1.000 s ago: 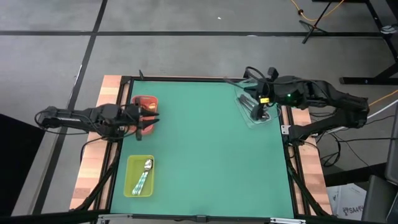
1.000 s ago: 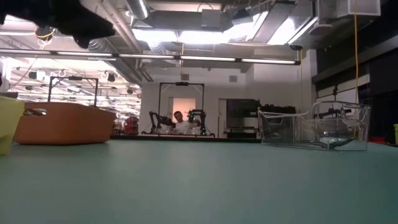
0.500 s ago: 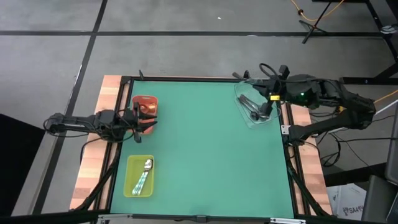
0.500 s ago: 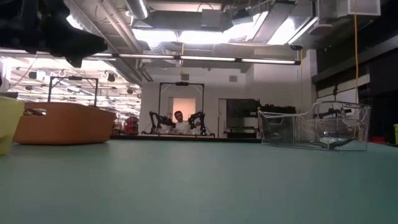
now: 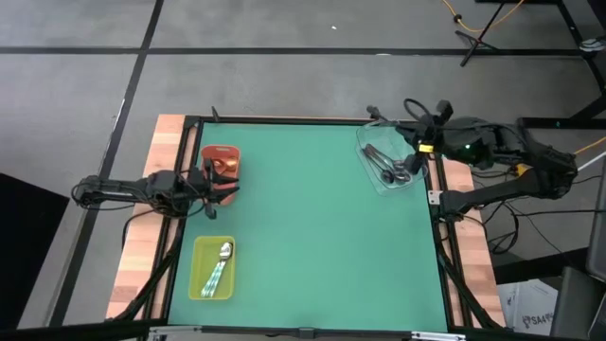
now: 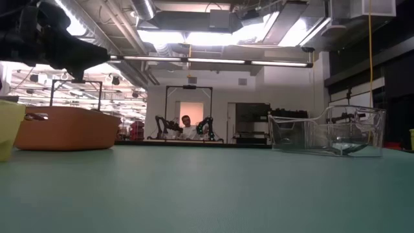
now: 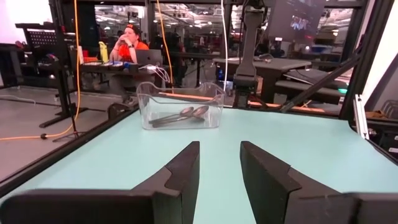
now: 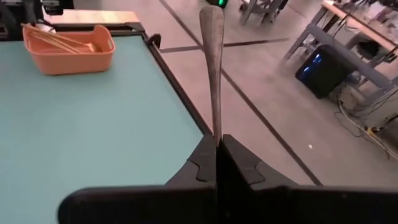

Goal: Sort silverware by color (type)
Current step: Put the black spoon into the transparent bin

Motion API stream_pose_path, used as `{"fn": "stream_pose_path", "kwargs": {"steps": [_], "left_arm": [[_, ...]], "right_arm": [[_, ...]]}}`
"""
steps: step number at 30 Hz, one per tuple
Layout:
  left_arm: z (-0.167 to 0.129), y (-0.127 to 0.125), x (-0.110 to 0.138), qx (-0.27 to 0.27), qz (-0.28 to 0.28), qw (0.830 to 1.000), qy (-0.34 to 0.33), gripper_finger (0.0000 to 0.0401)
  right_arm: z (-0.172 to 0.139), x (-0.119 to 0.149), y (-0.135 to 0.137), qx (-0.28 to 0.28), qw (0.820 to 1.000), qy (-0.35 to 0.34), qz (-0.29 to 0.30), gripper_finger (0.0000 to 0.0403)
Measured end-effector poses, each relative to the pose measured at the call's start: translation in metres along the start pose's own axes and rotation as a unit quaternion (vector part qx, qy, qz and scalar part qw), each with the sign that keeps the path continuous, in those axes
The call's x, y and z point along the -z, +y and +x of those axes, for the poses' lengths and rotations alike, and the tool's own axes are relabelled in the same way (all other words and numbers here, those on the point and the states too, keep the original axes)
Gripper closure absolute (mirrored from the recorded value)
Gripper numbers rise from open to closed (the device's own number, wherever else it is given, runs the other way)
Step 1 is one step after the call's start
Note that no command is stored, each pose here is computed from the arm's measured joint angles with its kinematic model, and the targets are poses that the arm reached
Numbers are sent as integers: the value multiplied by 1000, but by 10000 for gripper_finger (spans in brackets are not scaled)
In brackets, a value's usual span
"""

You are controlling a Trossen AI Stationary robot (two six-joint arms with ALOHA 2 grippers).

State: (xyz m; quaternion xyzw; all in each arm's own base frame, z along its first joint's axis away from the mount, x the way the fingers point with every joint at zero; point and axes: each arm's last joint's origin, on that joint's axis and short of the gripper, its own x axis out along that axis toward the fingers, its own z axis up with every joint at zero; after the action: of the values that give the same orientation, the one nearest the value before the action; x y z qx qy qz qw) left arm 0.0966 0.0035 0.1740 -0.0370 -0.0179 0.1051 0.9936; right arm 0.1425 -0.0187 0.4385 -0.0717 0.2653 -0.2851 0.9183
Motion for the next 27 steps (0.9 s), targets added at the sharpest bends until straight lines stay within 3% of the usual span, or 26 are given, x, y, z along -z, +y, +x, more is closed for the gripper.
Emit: {"fn": "stream_pose_path", "kwargs": {"steps": [19,27], "left_arm": [[1,0,5,1,-1,1000,-3,291],[1,0,5,1,0,1000,-3,291]], "right_arm": [[11,45,3,58,996,19,62,402],[30,59,16,69,995,45,51,402]]}}
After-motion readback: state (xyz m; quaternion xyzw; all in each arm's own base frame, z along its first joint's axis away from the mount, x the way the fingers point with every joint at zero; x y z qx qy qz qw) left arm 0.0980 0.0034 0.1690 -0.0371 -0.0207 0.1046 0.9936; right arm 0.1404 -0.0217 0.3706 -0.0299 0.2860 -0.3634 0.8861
